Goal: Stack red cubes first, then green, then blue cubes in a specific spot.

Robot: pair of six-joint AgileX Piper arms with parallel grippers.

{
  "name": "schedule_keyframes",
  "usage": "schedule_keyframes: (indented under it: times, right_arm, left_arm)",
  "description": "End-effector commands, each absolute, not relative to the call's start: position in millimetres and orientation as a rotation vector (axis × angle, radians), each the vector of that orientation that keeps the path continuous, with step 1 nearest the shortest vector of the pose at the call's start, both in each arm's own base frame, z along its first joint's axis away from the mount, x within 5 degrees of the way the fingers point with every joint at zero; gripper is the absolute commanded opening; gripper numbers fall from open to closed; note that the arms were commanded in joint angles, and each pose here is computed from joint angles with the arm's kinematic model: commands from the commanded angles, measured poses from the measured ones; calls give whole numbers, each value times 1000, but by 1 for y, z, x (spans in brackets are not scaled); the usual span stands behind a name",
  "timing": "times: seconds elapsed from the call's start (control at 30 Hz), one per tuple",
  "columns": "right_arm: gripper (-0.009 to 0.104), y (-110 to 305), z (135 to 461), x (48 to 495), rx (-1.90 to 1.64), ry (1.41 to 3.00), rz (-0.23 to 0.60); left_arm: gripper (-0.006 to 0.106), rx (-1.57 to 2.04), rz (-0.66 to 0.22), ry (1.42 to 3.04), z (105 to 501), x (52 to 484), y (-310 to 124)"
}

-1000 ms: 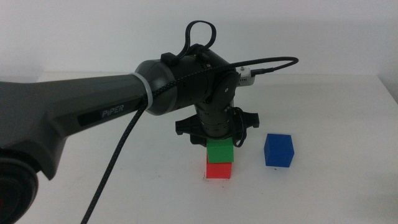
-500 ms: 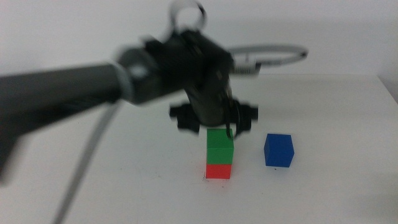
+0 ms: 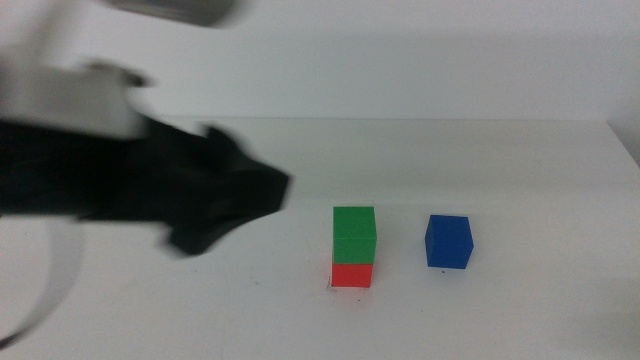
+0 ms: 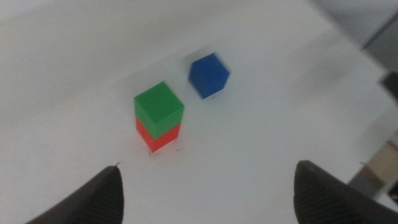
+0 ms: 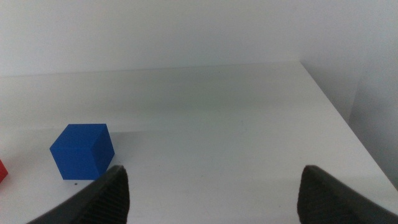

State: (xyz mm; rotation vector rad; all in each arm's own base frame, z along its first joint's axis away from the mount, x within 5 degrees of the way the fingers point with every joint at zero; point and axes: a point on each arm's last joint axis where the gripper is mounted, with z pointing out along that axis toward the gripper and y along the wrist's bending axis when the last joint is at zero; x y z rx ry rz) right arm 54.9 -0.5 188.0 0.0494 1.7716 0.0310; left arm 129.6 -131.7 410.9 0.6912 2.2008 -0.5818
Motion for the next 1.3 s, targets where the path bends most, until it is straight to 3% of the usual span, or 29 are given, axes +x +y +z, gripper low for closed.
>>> schedule_keyframes:
  times: [0.0, 0.17, 0.43, 0.7, 0.93, 1.27]
  right_arm:
    - [93, -1, 188, 55, 40, 1764, 8]
    - [93, -1, 188, 55, 40, 1764, 8]
    - [93, -1, 188, 55, 40, 1764, 8]
    - [93, -1, 188, 55, 40, 1764, 8]
    - [93, -2, 188, 55, 20, 1762, -19]
    - [93, -1, 219, 55, 66, 1417, 59]
  left_arm:
    - [94, 707, -619, 2144, 417, 112, -118]
    - [94, 712, -567, 2119, 422, 104, -106]
    - [94, 700, -554, 2076, 425, 107, -106]
    - [94, 648, -603, 1934, 437, 112, -110]
    - [94, 644, -605, 1941, 437, 112, -110]
    - [94, 658, -591, 1982, 433, 111, -109]
